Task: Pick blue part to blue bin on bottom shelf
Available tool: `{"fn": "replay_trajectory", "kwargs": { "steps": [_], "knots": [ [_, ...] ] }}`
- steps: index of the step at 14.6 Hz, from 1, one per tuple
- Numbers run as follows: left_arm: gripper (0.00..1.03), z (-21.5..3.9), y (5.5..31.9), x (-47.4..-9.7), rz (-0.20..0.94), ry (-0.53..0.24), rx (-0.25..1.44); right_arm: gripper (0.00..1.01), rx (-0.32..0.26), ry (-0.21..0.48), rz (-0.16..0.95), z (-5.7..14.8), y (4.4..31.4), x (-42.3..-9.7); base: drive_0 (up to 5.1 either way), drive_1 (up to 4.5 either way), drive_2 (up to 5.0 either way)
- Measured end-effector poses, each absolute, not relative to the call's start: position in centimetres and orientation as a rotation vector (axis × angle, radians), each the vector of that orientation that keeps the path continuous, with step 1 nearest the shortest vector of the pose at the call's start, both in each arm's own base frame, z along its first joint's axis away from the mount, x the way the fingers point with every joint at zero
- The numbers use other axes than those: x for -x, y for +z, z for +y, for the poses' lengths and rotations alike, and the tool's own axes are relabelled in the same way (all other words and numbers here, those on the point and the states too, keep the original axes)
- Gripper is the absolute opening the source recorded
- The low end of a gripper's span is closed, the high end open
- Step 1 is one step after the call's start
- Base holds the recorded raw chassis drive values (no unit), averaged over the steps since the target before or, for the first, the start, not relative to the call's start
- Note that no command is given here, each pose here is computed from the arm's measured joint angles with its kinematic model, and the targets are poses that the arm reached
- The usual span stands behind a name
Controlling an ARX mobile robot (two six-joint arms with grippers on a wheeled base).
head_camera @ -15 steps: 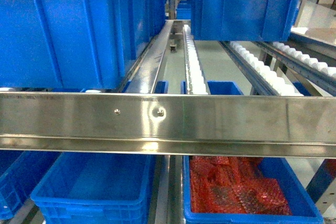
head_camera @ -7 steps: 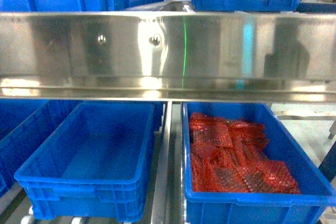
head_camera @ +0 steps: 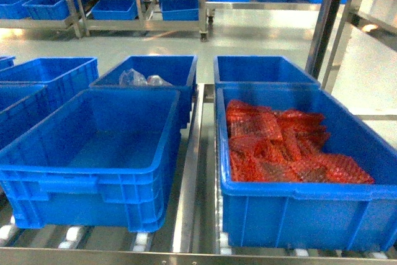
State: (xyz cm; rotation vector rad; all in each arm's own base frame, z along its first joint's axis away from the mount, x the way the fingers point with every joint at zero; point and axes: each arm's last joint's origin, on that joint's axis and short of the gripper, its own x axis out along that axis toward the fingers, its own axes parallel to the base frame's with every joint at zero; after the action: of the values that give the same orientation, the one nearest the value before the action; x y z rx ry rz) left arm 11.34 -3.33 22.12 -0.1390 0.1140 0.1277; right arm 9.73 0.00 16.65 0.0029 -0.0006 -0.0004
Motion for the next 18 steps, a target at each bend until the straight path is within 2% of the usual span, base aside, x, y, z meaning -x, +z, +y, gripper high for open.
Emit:
{"fn": "replay_trajectory", "kwargs": {
  "steps": [18],
  "knots": [
    [0.43, -3.32, 22.1, -11.32, 0.114, 0.128, 0.139, 0.98, -0.003, 0.0, -0.001, 0.0, 16.66, -9.73, 0.0, 0.0, 0.0]
  ]
}}
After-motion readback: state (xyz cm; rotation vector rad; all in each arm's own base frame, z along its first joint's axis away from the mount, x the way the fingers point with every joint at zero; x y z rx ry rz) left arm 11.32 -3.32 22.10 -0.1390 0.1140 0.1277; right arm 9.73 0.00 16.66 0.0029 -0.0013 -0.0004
